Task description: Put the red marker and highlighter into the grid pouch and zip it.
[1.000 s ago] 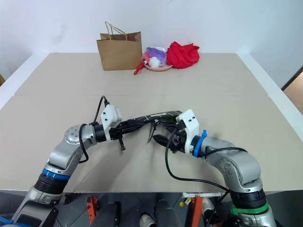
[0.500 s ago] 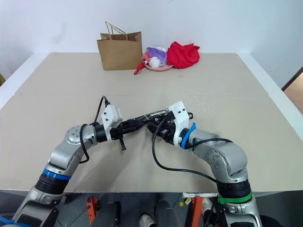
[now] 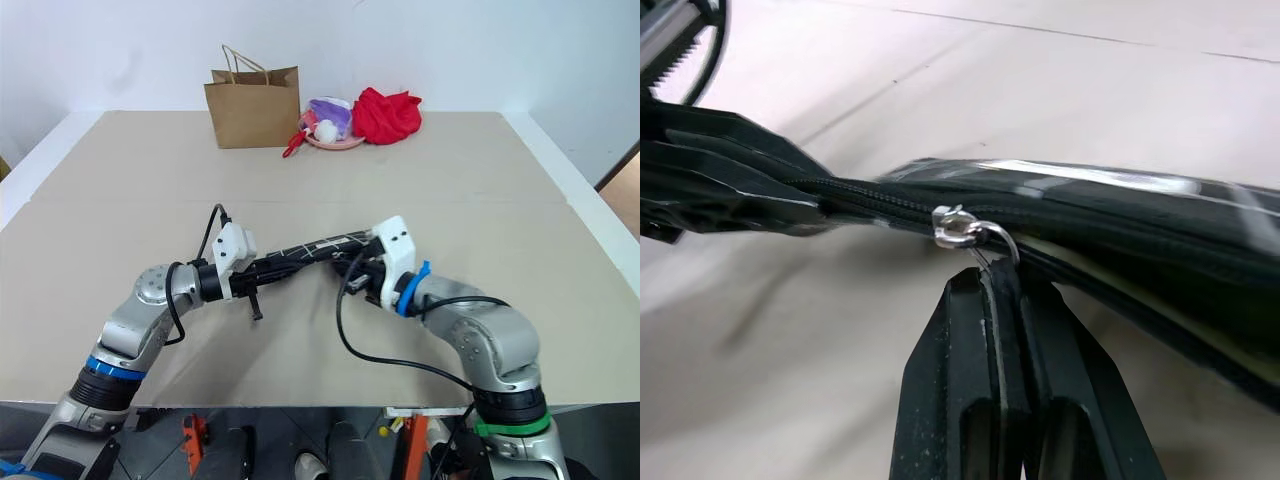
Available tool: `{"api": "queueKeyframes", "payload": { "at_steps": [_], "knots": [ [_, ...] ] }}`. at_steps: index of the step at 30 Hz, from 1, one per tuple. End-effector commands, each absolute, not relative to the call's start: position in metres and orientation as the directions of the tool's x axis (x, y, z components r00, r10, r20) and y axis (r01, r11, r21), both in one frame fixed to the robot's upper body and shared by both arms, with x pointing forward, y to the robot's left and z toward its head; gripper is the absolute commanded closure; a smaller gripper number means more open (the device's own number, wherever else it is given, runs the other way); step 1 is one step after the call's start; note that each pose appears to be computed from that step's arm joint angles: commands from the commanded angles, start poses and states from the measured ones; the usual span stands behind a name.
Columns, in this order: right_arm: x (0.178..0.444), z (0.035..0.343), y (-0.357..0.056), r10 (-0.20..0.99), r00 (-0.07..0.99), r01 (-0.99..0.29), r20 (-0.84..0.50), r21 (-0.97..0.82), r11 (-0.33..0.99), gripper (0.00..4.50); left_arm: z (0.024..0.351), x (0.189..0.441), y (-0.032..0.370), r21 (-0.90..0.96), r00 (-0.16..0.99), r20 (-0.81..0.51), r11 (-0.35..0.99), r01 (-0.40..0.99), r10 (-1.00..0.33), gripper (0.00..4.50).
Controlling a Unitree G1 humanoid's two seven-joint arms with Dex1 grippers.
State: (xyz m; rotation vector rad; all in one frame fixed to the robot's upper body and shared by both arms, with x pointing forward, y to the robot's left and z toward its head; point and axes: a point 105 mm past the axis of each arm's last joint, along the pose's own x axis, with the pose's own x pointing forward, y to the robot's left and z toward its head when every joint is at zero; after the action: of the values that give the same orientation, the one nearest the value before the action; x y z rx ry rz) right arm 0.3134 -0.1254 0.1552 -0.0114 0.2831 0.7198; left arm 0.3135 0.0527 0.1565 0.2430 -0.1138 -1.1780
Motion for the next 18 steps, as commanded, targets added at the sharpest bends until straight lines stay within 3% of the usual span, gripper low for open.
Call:
{"api": "queueKeyframes", "payload": {
  "at_steps": [1,12,17,18],
  "knots": [
    [0.313,0.171,-0.151,0.598,0.772,-0.605,-0.215,0.036,0.795,4.35,0.166,0.311,0.058,0.275,0.379,-0.019,0.36,0.892,-0.925,4.5],
    [0.309,0.158,-0.222,0.398,0.87,-0.427,-0.291,-0.041,0.903,4.35,0.167,0.312,0.062,0.278,0.383,-0.019,0.364,0.889,-0.923,4.5],
    [0.306,0.157,-0.23,0.386,0.886,-0.414,-0.256,-0.066,0.908,4.35,0.165,0.311,0.065,0.279,0.378,-0.037,0.353,0.893,-0.925,4.5],
    [0.305,0.161,-0.226,0.412,0.881,-0.437,-0.233,-0.068,0.897,3.72,0.163,0.31,0.065,0.268,0.367,-0.051,0.341,0.901,-0.929,4.5]
  ]
}}
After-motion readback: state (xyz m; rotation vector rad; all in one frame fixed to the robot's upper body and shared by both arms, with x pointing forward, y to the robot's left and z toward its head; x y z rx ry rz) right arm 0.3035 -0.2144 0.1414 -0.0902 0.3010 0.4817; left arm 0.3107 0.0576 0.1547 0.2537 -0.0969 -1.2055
